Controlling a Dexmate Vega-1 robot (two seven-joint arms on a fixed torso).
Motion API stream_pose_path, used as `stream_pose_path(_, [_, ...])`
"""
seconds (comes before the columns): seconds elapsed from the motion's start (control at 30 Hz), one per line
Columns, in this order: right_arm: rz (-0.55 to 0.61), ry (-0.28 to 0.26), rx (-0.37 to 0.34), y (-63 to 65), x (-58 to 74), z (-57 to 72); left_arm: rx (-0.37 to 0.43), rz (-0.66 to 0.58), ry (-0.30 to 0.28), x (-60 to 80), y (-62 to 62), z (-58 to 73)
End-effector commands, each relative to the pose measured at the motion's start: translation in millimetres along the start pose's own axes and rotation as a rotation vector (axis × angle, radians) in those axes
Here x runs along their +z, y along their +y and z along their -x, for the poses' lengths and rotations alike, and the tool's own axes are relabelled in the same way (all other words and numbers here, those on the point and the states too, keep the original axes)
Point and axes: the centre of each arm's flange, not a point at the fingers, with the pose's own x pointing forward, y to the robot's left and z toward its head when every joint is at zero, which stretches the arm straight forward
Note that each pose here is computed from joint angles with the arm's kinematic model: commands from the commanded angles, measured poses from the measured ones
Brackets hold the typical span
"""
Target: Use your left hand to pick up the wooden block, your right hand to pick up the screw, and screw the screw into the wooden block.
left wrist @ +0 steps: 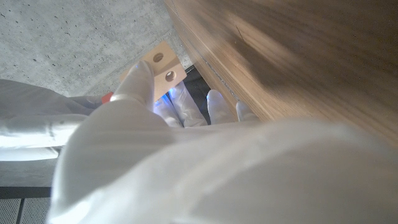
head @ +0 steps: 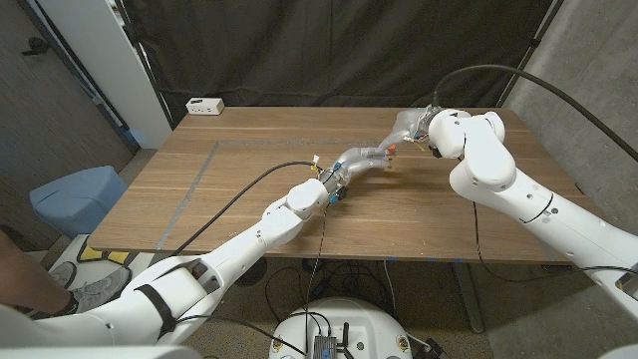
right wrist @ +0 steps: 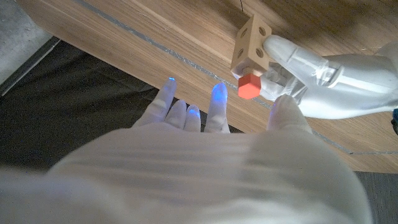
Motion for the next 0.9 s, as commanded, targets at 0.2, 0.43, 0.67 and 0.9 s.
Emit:
stream_pose_path(0.2, [0.054, -0.028, 0.023, -6.9, 4.1, 3.0, -0.004, 0.003, 0.000, 0.1, 1.5, -1.3])
stream_pose_path(0.43, [0.076, -0.019, 0.026, -7.7, 5.6, 0.3, -0.006, 0.003, 0.003, -1.0, 2.3, -1.4])
stream_pose_path(0.67, [0.104, -0.010, 0.002, -8.0, 6.5, -1.4, -0.007, 0.005, 0.007, -2.3, 3.7, -1.9])
stream_pose_path(0.9, [0.123, -0.006, -0.010, -9.2, 8.2, -0.6, -0.014, 0.008, 0.009, -3.6, 3.8, -3.0])
